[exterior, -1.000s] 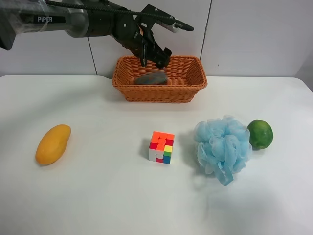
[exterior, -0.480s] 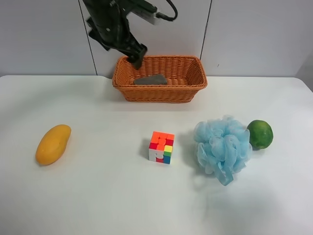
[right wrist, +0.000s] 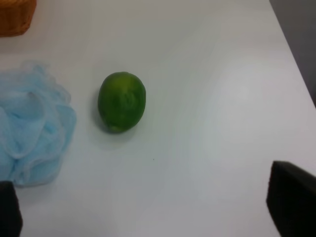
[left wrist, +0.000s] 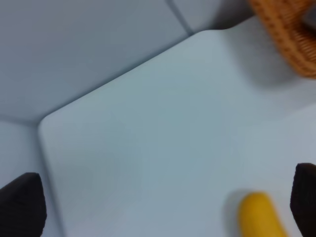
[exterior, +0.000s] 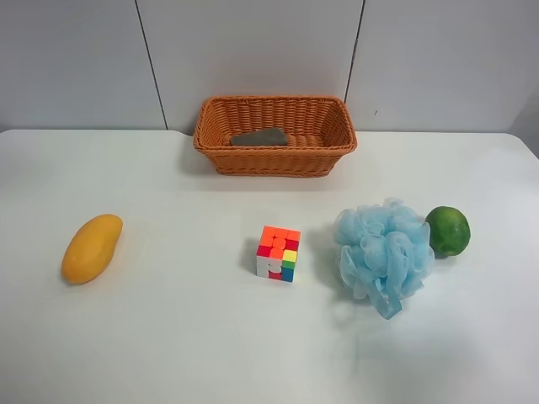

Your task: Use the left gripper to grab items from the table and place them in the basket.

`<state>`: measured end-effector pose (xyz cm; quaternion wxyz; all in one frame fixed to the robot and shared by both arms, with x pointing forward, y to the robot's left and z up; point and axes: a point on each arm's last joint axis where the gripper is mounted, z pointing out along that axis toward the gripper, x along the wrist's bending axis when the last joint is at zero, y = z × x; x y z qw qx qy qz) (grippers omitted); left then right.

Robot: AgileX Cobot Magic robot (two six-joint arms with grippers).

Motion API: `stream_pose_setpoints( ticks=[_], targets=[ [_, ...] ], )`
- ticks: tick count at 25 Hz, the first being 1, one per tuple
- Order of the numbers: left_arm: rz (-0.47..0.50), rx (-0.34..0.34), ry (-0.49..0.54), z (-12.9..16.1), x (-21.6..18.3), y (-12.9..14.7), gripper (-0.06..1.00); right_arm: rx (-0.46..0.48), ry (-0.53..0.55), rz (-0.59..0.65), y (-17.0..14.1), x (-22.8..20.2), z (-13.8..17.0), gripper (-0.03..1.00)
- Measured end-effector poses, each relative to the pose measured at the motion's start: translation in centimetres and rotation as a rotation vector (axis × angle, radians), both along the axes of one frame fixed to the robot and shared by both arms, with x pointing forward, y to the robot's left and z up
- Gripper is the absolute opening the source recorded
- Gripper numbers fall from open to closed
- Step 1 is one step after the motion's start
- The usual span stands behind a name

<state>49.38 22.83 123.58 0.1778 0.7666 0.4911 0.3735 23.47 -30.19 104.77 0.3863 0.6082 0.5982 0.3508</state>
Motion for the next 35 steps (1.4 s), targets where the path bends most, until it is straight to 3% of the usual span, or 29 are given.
stream_pose_setpoints(
  ticks=[3,8,13,17,24,29,35],
  targets=[
    [0.093,-0.007,-0.044,0.1,-4.9,3.8,0.99,0.000,0.000,0.000,0.0,0.0,0.0,0.99],
    [0.317,-0.013,-0.112,-2.0,-13.7,9.6,0.99,0.000,0.000,0.000,0.0,0.0,0.0,0.99],
    [0.469,-0.101,-0.242,-5.0,-22.5,10.7,0.99,0.000,0.000,0.000,0.0,0.0,0.0,0.99],
    [0.422,-0.229,-0.281,-8.7,-26.0,9.4,0.99,0.000,0.000,0.000,0.0,0.0,0.0,0.99],
    [0.313,-0.377,-0.333,-14.8,-27.8,7.9,0.99,0.000,0.000,0.000,0.0,0.0,0.0,0.99],
    [0.314,-0.399,-0.287,-17.5,-26.9,7.7,0.99,0.000,0.000,0.000,0.0,0.0,0.0,0.99],
    [0.304,-0.419,-0.302,-18.1,-26.3,7.6,0.99,0.000,0.000,0.000,0.0,0.0,0.0,0.99]
  ],
)
